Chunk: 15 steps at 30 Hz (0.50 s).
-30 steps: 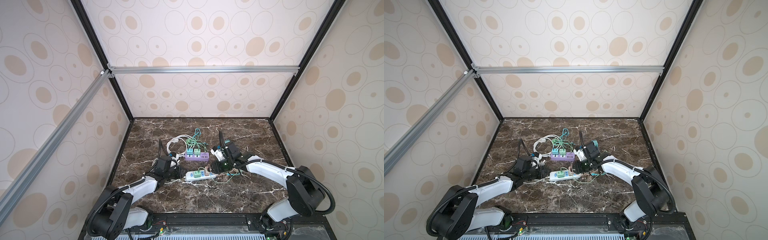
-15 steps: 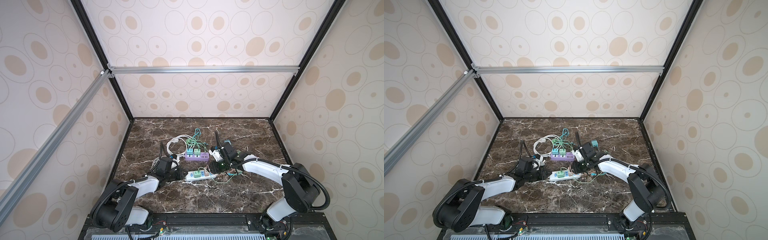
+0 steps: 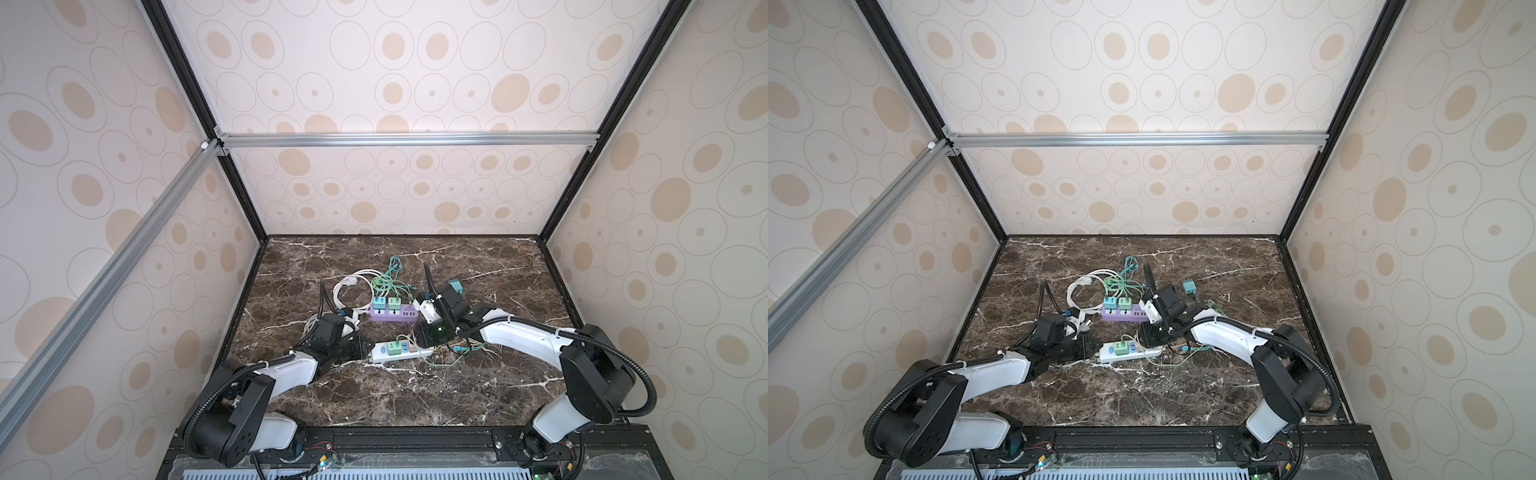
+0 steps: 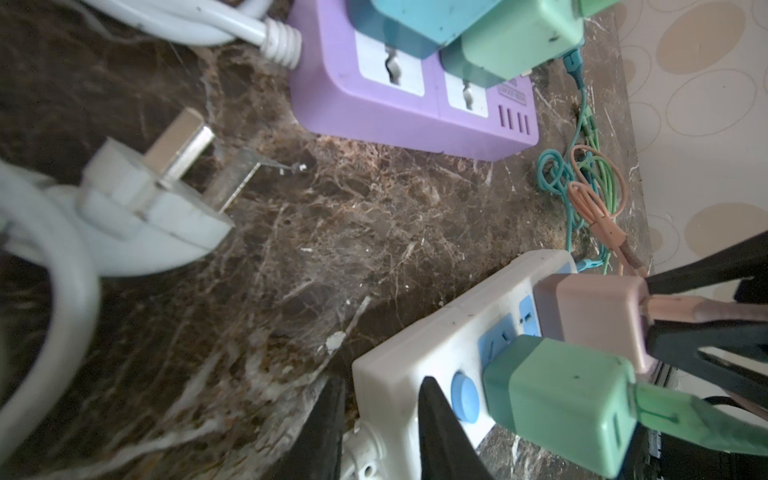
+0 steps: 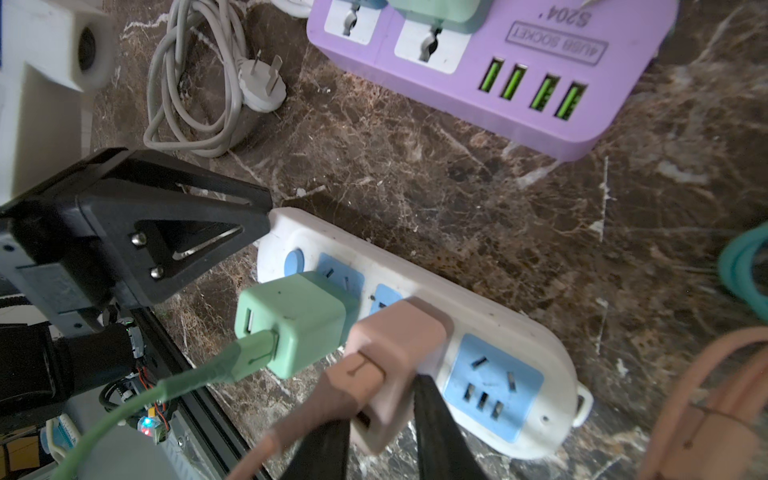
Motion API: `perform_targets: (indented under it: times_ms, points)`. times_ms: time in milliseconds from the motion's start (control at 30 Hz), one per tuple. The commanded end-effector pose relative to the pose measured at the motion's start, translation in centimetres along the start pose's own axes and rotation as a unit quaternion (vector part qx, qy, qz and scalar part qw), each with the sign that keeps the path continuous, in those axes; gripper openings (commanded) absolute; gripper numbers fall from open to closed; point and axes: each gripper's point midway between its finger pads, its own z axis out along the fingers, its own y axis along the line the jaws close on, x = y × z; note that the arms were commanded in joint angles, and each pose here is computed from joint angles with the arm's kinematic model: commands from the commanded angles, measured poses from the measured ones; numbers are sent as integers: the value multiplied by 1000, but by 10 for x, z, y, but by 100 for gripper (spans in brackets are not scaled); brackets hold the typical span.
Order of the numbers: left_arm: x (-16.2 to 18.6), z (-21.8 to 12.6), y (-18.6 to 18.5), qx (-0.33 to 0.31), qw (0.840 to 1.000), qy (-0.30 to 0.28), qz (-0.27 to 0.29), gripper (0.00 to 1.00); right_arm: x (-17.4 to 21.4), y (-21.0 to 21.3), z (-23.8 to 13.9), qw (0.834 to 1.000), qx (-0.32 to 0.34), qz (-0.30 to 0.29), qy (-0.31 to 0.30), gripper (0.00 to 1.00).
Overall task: Insert the plug
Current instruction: 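Open the right gripper and lift it off the pink charger, then move the right gripper to the loose teal charger and grasp it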
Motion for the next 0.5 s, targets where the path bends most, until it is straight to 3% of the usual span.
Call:
perform_targets:
  times_ms: [0, 467]
  points:
    - [-19, -6, -9, -2, 1000, -26, 12, 31, 14, -15, -2, 999, 42, 13, 23, 29]
    - [-41, -20, -20, -13, 998, -52, 36, 31, -22, -10, -54, 995, 89, -37, -32, 48]
